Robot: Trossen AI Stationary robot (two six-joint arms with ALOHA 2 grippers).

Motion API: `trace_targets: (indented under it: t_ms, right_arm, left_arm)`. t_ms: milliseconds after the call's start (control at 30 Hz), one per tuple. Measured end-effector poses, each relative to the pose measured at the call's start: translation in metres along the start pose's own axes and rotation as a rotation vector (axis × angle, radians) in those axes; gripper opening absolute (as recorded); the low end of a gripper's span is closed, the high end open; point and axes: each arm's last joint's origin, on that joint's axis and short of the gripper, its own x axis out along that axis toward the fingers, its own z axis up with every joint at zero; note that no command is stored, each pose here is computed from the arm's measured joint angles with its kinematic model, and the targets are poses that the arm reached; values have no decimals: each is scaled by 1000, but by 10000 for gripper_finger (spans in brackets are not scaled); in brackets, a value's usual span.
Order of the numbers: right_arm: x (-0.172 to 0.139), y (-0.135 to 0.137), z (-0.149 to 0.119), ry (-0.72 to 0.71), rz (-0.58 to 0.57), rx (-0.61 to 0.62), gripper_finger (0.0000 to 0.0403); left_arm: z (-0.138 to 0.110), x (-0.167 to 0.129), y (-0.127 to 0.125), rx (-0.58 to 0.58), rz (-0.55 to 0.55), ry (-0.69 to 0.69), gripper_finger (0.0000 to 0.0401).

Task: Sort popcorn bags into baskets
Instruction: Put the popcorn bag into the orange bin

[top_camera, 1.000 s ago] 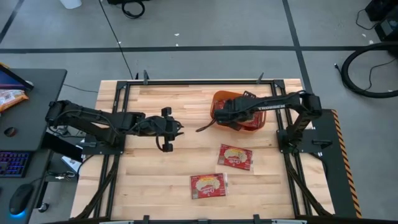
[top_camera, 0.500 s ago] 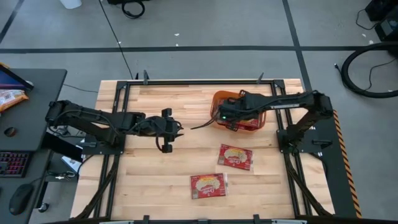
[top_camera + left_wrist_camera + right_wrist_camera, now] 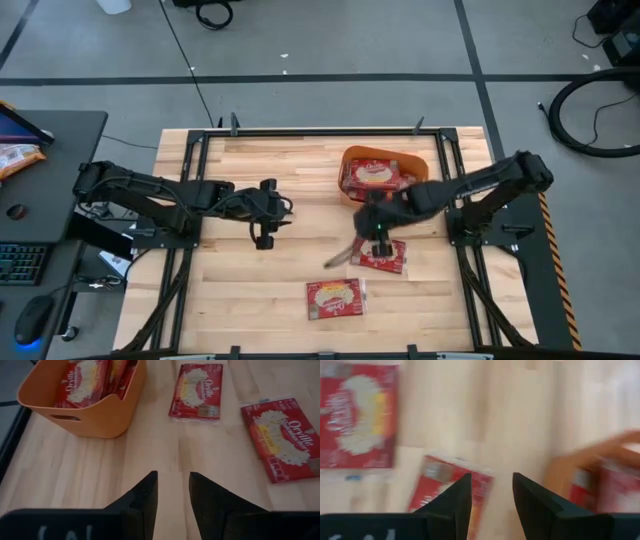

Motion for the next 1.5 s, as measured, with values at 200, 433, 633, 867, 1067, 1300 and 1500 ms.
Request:
trace_targets:
  t_ms: [200,433,633,867,1067,1300,1500]
  right_arm:
    - [28,25,-32,77,78,-21,144]
    - [51,33,-73,262,158,129,144]
    - [66,33,-92,266,148,160,144]
    - [85,33,-95,25,110,85,139]
    - [96,13,-65,-225,-30,-28,133]
    - [73,17,-53,38,27,5,122]
    - [63,35,-70,257,156,41,116]
  left_arm:
    - [0,0,-1,-2,-35,2,115]
    - [-7,0,-1,-20,-44,69,115]
    - [-7,0,-1,-36,-43,76,115]
    - [-7,0,-1,-55,-42,74,116]
    - [-4,0,-1,-58,-42,40,115]
    - [-6,0,-1,-61,-42,59,116]
    - [-6,0,-1,-62,-42,58,116]
